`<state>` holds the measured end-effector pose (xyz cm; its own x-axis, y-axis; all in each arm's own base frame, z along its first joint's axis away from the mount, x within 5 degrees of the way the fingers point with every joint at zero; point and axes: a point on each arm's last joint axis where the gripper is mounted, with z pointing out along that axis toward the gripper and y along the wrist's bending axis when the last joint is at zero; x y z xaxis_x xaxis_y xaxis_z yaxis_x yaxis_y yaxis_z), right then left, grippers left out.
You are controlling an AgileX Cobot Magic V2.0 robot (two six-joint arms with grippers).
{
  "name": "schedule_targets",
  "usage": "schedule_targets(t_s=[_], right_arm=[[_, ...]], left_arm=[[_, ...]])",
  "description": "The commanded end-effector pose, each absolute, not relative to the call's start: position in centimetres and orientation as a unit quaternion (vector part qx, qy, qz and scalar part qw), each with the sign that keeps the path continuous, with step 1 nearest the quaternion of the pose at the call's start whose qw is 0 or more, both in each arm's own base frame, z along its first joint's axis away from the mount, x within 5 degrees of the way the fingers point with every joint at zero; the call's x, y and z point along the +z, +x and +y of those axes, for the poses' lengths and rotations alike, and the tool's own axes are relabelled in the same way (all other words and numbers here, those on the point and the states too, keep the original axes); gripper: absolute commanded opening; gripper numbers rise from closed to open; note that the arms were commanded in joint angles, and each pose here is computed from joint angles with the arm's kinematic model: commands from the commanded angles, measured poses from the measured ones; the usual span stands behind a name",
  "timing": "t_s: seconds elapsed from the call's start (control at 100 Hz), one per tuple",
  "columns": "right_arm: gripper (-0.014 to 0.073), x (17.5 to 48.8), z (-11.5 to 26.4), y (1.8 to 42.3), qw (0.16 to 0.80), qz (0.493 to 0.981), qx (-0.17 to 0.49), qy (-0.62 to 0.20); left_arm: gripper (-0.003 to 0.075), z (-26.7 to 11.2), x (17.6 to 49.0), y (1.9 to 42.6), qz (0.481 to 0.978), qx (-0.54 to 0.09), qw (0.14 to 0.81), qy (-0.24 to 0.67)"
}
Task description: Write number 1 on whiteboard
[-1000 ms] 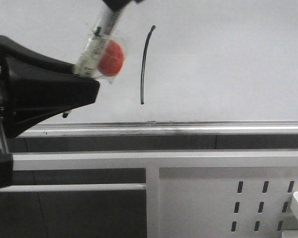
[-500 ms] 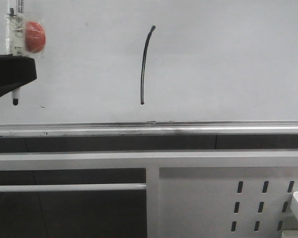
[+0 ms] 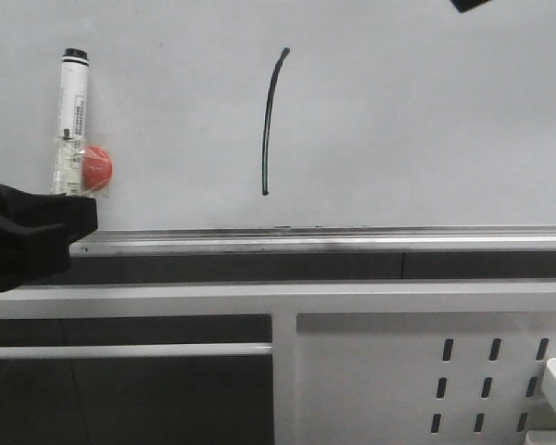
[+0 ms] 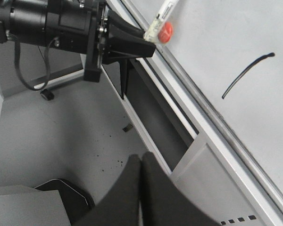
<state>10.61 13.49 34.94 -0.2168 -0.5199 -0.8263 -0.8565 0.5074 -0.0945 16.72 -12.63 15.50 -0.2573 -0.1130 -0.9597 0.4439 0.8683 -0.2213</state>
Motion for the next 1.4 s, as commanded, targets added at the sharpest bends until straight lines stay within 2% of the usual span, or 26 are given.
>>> schedule_targets(t_s=[0.0, 0.24, 1.01, 1.06, 1.13, 1.23, 1.28, 1.32, 1.39], right_arm=[[-0.0059, 36.3, 13.2, 10.7, 0.481, 0.733, 0.208, -0.434], [-0.0059, 36.4, 13.4, 10.9, 0.488, 0.73, 0.209, -0.431], [-0.0059, 36.5, 13.6, 11.0, 0.496, 0.726, 0.211, -0.427], [-0.0059, 36.5, 13.6, 11.0, 0.496, 0.726, 0.211, -0.427], [-0.0059, 36.5, 13.6, 11.0, 0.496, 0.726, 0.211, -0.427], [-0.0059, 36.5, 13.6, 11.0, 0.496, 0.726, 0.211, -0.427], [-0.0059, 36.5, 13.6, 11.0, 0.496, 0.726, 0.211, -0.427], [-0.0059, 36.5, 13.6, 11.0, 0.496, 0.726, 0.211, -0.427], [-0.0059, 36.5, 13.6, 11.0, 0.495, 0.727, 0.211, -0.427]], left_arm=[[-0.002, -12.7, 18.7, 17.7, 0.665, -0.264, 0.696, 0.058], [-0.002, -13.5, 19.7, 18.6, 0.647, -0.269, 0.711, 0.049], [-0.0015, -14.3, 19.3, 19.4, 0.65, -0.267, 0.709, 0.054], [0.001, -14.5, 19.3, 19.3, 0.649, -0.273, 0.707, 0.068], [0.0092, -14.7, 19.2, 19.0, 0.648, -0.28, 0.703, 0.083], [0.0267, -14.6, 18.9, 18.8, 0.652, -0.28, 0.699, 0.089], [0.033, -14.4, 18.9, 18.7, 0.653, -0.279, 0.698, 0.089], [0.0361, -14.3, 18.8, 18.5, 0.654, -0.278, 0.697, 0.089], [0.0369, -14.1, 18.9, 18.3, 0.654, -0.278, 0.697, 0.089]])
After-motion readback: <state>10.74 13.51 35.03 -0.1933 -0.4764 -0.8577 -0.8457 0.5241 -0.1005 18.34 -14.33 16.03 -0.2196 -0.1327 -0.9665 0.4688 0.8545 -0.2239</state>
